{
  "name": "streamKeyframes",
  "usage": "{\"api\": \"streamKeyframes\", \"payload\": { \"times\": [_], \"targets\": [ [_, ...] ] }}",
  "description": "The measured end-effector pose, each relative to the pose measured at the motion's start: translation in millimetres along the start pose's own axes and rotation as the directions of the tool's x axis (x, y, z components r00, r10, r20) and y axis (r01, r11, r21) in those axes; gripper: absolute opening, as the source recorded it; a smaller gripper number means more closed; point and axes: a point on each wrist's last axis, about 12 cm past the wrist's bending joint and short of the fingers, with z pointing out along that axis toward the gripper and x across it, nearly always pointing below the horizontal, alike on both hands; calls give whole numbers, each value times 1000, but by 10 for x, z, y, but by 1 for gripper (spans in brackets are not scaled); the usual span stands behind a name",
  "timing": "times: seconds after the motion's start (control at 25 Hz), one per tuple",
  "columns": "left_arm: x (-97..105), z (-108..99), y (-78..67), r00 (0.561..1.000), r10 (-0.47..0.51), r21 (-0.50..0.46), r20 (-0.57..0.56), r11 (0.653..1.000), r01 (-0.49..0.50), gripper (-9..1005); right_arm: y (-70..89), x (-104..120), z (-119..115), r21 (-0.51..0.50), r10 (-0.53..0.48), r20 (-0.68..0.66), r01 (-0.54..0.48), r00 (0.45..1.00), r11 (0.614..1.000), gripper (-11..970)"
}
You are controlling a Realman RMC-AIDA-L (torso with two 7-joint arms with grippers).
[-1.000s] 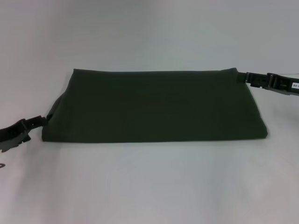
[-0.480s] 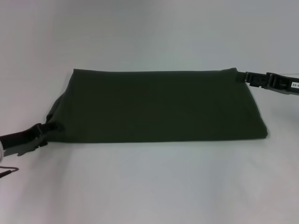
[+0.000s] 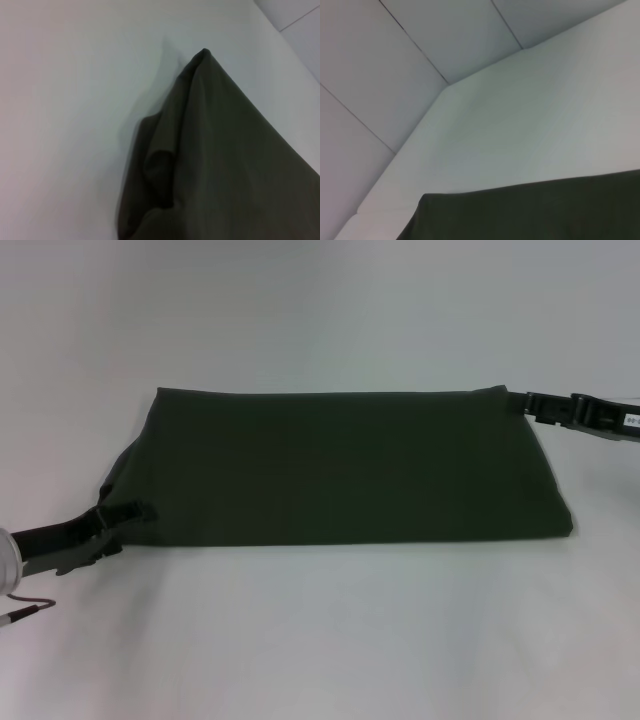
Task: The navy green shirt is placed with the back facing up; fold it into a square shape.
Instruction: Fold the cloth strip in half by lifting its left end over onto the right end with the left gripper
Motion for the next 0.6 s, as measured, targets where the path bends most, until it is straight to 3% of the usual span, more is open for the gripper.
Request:
{"api": "streamKeyframes", "payload": {
  "times": [0.4,0.6],
  "targets": [
    [-204,-188,-50,991,118,19,68,993,-120,827,-230,85,-330,57,61,-43,-59,997,997,775],
    [-288,-208,-50,976,189,-14,109,982,-188,828,-302,159,-461,69,94,-56,-90,994,994,776]
  ]
}}
